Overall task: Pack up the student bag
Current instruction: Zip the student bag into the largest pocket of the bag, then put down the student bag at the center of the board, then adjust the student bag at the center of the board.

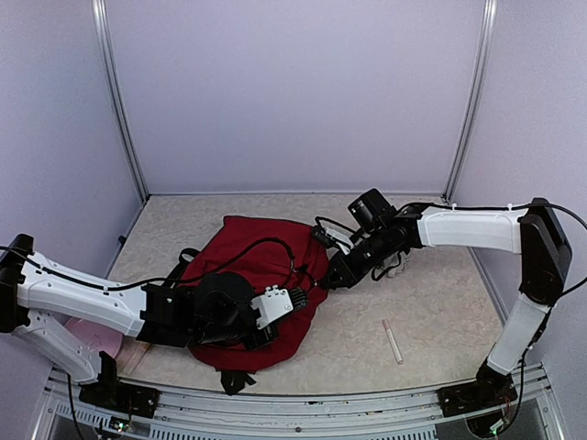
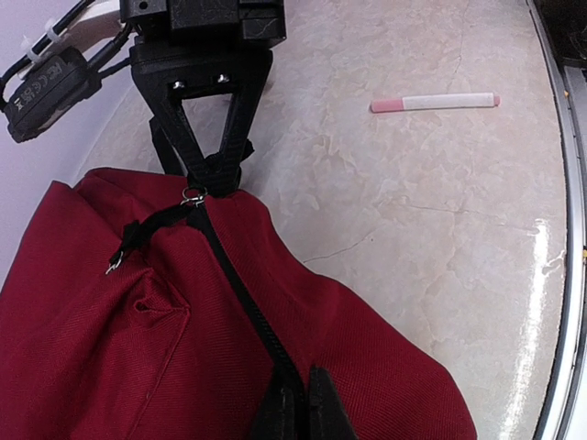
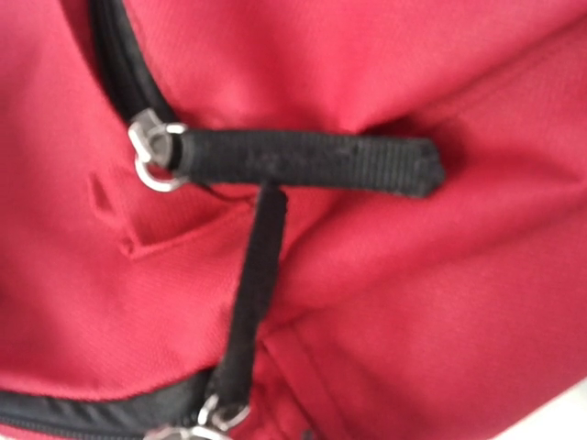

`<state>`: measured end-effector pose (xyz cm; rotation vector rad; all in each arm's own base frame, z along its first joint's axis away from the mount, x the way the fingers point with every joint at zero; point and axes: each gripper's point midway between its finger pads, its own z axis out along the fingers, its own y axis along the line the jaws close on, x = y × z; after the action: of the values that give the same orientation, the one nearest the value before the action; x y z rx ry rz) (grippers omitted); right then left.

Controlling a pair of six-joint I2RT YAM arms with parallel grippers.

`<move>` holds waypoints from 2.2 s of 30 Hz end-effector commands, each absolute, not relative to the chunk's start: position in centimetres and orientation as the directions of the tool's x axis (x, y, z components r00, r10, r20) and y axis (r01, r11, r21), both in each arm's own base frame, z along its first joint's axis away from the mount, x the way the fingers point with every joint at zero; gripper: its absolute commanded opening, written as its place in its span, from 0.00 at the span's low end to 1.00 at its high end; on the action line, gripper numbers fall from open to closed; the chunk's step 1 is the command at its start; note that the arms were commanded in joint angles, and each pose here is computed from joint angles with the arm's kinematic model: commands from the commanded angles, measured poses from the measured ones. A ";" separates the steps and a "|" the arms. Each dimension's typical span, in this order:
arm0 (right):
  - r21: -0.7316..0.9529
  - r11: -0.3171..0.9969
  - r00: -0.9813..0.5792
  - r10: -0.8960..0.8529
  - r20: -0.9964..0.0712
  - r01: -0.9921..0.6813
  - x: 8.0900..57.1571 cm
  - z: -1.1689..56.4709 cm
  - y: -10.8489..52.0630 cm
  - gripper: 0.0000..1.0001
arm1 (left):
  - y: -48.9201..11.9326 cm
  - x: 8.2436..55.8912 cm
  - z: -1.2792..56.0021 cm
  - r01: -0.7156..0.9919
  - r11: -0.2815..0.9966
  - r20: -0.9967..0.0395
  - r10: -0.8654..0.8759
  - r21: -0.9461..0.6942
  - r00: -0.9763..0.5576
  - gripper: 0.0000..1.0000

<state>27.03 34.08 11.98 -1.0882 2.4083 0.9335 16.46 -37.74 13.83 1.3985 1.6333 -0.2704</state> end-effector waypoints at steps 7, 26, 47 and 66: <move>0.381 0.473 -0.601 -0.518 -0.609 -0.794 29.5 12.4 31.8 0.05 | -38.6 11.5 13.8 0.958 0.121 -0.770 0.625 0.258 0.128 0.06; 0.267 0.512 -0.540 -0.515 -0.665 -0.817 30.1 14.9 38.0 0.53 | -32.7 21.7 19.9 0.844 0.534 -0.905 0.381 0.050 -0.187 0.74; 0.197 0.521 -0.533 -0.644 -0.548 -0.831 26.9 11.6 37.0 0.12 | -29.3 24.2 14.5 0.742 0.665 -0.828 0.461 0.086 -0.317 0.87; 0.326 0.594 -0.659 -0.513 -0.550 -0.735 25.3 14.5 33.5 0.35 | -22.0 29.1 14.7 0.493 0.870 -0.838 0.260 -0.012 -0.479 0.86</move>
<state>24.20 32.93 9.92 -1.0568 2.5171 0.6552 28.64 -22.97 12.97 0.6487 2.1144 -0.3078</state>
